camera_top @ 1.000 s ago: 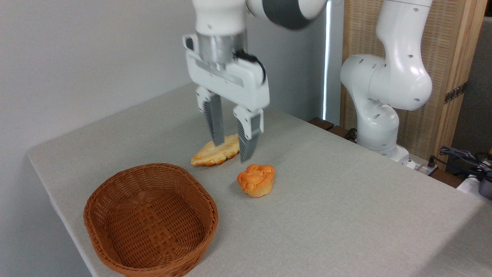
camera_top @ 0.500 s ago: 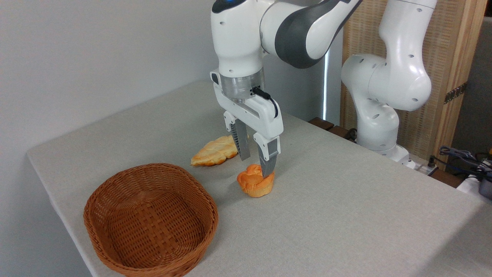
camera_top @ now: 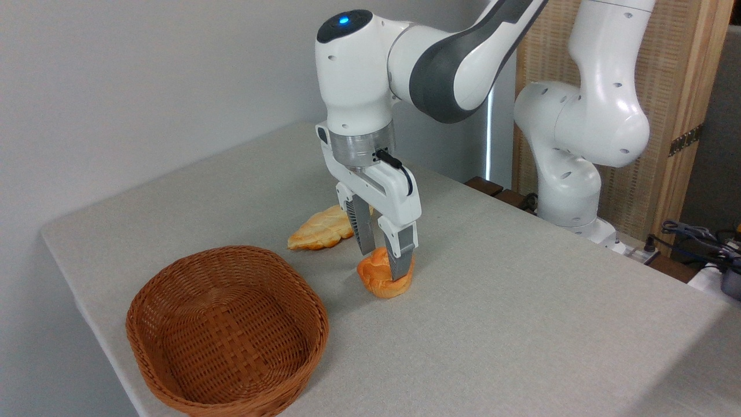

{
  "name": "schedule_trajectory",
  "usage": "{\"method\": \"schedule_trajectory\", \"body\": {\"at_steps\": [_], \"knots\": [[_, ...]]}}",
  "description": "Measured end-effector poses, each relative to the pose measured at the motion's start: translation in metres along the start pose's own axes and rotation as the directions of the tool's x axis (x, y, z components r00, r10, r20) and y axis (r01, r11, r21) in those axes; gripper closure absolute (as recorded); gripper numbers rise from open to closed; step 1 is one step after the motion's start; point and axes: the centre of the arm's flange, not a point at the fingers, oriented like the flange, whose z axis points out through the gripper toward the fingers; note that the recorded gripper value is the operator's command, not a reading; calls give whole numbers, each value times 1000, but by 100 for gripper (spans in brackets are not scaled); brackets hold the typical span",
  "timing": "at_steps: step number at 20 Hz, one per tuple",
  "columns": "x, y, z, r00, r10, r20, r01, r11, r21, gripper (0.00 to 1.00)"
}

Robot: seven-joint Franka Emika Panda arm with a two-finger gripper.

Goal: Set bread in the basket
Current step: 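Close the gripper on the orange bun, then lift the orange bun and carry it over the wicker basket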

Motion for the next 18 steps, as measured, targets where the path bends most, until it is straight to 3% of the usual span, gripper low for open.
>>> {"method": "schedule_trajectory", "body": {"at_steps": [1,3,13,18], "knots": [[0,0,0,1000,11,1,-11,1000,0,65],[0,0,1,1000,21,1,-21,1000,0,76],[4,3,6,999,39,11,-39,999,-9,80],[4,3,6,999,39,11,-39,999,-8,86]]}}
